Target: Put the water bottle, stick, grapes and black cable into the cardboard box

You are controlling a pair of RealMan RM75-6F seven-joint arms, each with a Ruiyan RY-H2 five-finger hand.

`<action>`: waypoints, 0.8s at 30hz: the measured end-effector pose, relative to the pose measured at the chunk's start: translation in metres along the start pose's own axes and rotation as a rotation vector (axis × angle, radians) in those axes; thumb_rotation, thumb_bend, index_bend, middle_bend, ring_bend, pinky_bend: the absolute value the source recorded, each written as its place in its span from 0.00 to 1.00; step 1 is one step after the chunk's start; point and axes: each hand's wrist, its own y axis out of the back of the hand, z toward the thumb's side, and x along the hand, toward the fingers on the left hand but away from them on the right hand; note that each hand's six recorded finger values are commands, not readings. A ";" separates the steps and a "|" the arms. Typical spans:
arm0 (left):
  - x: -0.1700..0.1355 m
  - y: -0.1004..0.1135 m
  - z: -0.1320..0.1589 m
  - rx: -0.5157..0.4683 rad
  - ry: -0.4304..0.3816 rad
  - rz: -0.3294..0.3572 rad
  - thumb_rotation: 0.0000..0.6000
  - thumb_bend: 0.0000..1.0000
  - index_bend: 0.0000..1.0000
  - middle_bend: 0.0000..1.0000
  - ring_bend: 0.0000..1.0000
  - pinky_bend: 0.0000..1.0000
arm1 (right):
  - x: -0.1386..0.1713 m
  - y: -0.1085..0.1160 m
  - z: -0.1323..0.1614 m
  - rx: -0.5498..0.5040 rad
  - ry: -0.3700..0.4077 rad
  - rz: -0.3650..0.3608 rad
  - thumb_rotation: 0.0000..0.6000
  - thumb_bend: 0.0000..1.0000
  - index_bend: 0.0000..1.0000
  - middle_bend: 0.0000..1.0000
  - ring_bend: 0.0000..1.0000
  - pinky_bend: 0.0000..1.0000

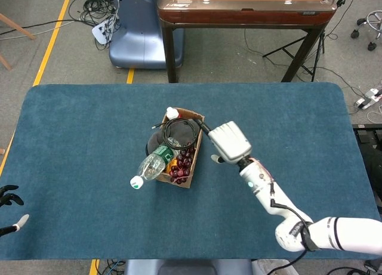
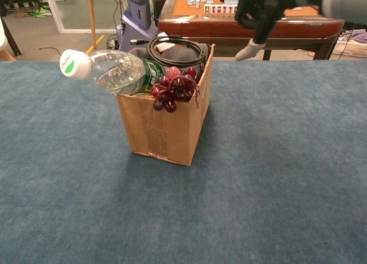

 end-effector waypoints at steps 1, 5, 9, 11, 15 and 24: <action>0.000 0.000 0.000 0.001 -0.001 0.000 1.00 0.19 0.50 0.24 0.40 0.67 | 0.005 0.003 -0.005 0.008 -0.011 -0.015 1.00 0.00 0.17 0.72 0.71 0.80; 0.000 -0.001 0.002 0.006 -0.004 0.002 1.00 0.19 0.50 0.25 0.40 0.67 | 0.036 0.009 -0.032 0.060 -0.051 -0.064 1.00 0.00 0.29 0.63 0.63 0.78; 0.001 0.000 0.004 0.004 -0.013 0.016 1.00 0.19 0.48 0.25 0.40 0.67 | 0.076 0.010 -0.071 0.133 -0.150 -0.063 1.00 0.00 0.31 0.56 0.55 0.71; 0.000 0.001 0.006 0.002 -0.023 0.028 1.00 0.19 0.47 0.25 0.40 0.67 | 0.093 0.009 -0.083 0.160 -0.192 -0.062 1.00 0.00 0.31 0.55 0.53 0.68; -0.002 0.004 0.012 -0.001 -0.053 0.052 1.00 0.19 0.43 0.25 0.40 0.67 | 0.132 0.001 -0.103 0.191 -0.279 -0.075 1.00 0.00 0.31 0.53 0.51 0.62; -0.006 0.004 0.020 -0.002 -0.092 0.080 1.00 0.19 0.42 0.25 0.40 0.67 | 0.215 -0.033 -0.136 0.224 -0.435 -0.087 1.00 0.00 0.31 0.50 0.48 0.58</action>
